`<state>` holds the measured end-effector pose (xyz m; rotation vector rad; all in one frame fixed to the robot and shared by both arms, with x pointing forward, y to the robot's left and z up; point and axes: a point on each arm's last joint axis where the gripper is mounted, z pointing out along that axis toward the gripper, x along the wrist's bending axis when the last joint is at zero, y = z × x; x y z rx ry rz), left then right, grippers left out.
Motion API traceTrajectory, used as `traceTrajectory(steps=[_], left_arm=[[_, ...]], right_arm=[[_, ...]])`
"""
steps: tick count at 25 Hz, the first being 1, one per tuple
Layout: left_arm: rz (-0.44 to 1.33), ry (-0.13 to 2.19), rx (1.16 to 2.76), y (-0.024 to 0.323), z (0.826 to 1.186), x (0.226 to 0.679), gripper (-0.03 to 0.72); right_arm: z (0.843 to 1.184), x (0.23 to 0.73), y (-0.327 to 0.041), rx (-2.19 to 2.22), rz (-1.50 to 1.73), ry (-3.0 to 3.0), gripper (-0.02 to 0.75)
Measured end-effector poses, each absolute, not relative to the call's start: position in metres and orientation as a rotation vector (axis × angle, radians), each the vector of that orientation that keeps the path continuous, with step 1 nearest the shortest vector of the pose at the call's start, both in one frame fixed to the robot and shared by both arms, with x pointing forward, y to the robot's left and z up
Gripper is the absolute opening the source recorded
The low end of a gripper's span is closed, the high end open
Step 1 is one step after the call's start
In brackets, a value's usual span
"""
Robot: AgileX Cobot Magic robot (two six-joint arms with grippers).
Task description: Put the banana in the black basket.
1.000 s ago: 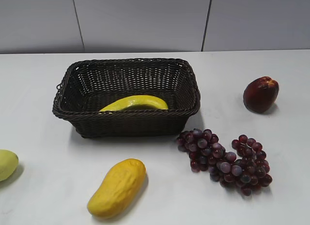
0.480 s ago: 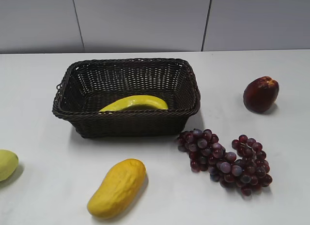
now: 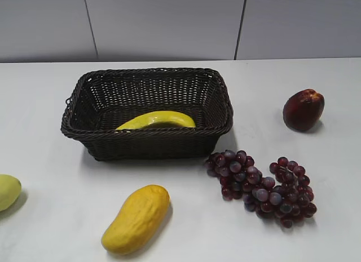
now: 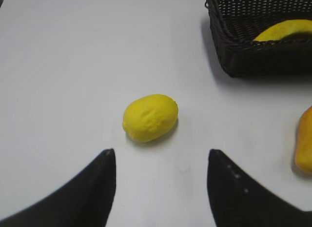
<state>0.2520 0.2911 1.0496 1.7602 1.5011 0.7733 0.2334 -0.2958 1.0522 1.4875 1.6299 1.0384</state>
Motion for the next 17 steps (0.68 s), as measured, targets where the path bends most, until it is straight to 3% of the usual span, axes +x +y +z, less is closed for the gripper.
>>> traceTrajectory(steps=[7, 17], left_arm=[[0.864, 1.419, 1.678, 0.291, 1.05, 0.233, 0.578], [0.865, 1.41, 1.67, 0.291, 1.05, 0.231, 0.576]], right_arm=[[1.052, 0.233, -0.296, 1.488, 1.038, 1.63, 0.551], [1.052, 0.233, -0.296, 1.488, 1.038, 1.63, 0.551]])
